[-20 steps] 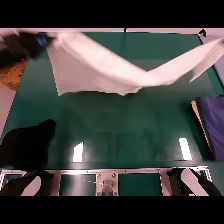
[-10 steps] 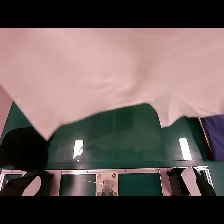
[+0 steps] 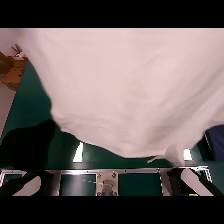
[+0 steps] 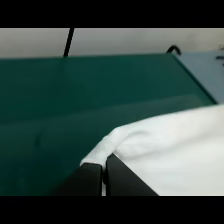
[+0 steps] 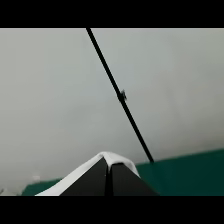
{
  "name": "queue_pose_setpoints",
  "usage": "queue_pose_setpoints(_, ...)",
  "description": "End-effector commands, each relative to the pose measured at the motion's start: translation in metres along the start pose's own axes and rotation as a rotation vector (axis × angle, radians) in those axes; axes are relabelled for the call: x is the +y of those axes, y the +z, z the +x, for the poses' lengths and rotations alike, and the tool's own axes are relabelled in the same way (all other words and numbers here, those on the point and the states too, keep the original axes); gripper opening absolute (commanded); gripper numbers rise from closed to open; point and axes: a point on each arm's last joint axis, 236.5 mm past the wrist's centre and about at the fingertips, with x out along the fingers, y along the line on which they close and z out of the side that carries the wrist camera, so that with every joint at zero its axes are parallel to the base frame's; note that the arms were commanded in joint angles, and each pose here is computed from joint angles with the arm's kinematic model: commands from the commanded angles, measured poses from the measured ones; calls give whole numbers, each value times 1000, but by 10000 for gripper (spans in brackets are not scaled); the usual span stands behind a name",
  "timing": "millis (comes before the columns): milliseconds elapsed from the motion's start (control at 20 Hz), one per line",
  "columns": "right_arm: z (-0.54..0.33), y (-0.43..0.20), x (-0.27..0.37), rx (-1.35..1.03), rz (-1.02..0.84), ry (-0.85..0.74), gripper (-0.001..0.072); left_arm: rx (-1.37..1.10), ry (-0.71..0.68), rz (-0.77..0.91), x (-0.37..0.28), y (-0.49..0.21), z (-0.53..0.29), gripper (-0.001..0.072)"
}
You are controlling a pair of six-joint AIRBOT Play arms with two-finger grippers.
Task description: Fold the shirts.
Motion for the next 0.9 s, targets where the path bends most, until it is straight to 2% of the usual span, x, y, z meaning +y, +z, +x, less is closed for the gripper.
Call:
queue_pose_setpoints(0,79,-126,-79,298,83,-85,16,221,23,-170,73,-80,80,21)
queue_pose_setpoints(200,145,-252,-165,526,253,-150,16,395,5,-209,116,-168,172,21)
queue_pose_setpoints(350,176,-307,-212,599,346,-175,15,371,64,-261,150,-196,222,21)
queue_pose_setpoints(550,212,-321,-242,595,370,-166,16,259,165,-312,193,-193,246,20)
queue_pose_setpoints(700,225,-313,-246,582,349,-147,16,230,195,-265,203,-187,247,21)
queue_pose_setpoints(850,208,-327,-249,673,319,-147,15,327,232,-189,212,-209,240,21)
